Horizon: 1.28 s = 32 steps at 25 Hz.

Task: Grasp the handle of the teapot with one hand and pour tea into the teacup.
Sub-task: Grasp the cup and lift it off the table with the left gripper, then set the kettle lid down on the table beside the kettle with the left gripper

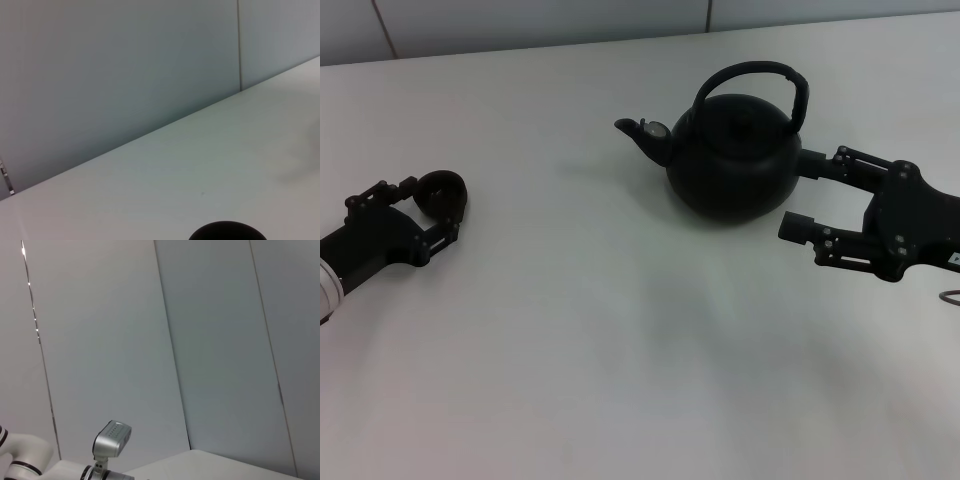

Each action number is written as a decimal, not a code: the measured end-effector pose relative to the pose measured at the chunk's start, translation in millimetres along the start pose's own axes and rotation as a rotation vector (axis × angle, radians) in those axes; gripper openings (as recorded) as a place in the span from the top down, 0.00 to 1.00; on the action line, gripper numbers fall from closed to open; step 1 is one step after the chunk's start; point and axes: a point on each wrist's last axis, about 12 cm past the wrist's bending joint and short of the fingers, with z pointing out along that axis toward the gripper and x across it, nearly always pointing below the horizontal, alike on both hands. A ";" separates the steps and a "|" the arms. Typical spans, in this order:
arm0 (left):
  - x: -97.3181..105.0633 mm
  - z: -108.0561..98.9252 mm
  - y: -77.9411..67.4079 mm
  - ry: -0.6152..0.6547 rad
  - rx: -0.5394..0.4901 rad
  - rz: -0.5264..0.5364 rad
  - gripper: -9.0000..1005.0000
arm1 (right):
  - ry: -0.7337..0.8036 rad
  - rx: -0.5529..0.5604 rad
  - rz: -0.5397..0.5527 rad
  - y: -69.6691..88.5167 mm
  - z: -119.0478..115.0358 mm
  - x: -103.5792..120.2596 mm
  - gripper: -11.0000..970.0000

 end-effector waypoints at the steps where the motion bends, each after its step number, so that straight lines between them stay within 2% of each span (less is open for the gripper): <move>1: 0.0 0.0 0.0 0.000 0.000 0.000 0.32 | 0.000 0.000 0.000 0.0 0.0 0.0 0.18; 5: -0.9 -0.4 -1.1 -0.009 0.010 0.002 0.32 | 0.000 0.000 0.001 0.2 -0.1 0.3 0.18; 11: -2.7 1.7 -9.9 -0.010 0.079 0.037 0.32 | 0.000 0.002 0.002 0.4 -0.5 0.7 0.18; 14: -7.4 1.9 -17.5 -0.051 0.131 0.042 0.32 | 0.000 0.004 0.003 0.8 -1.1 1.3 0.18; 16: -7.4 1.9 -17.5 -0.051 0.131 0.042 0.32 | -0.002 0.005 0.005 1.9 -1.3 3.2 0.18; 18: -15.5 0.1 -25.0 -0.122 0.195 0.026 0.32 | -0.008 0.005 0.005 3.5 -1.0 5.9 0.18; 22: -17.6 -0.7 -27.1 -0.142 0.214 0.023 0.32 | -0.013 0.007 0.008 5.8 -1.8 9.6 0.18; 24: -23.0 -2.9 -36.2 -0.191 0.287 0.030 0.32 | -0.013 0.010 0.008 6.6 -2.7 10.7 0.18; 32: -23.8 -3.0 -52.2 -0.196 0.395 0.065 0.32 | -0.017 0.014 0.020 10.9 -5.2 15.8 0.18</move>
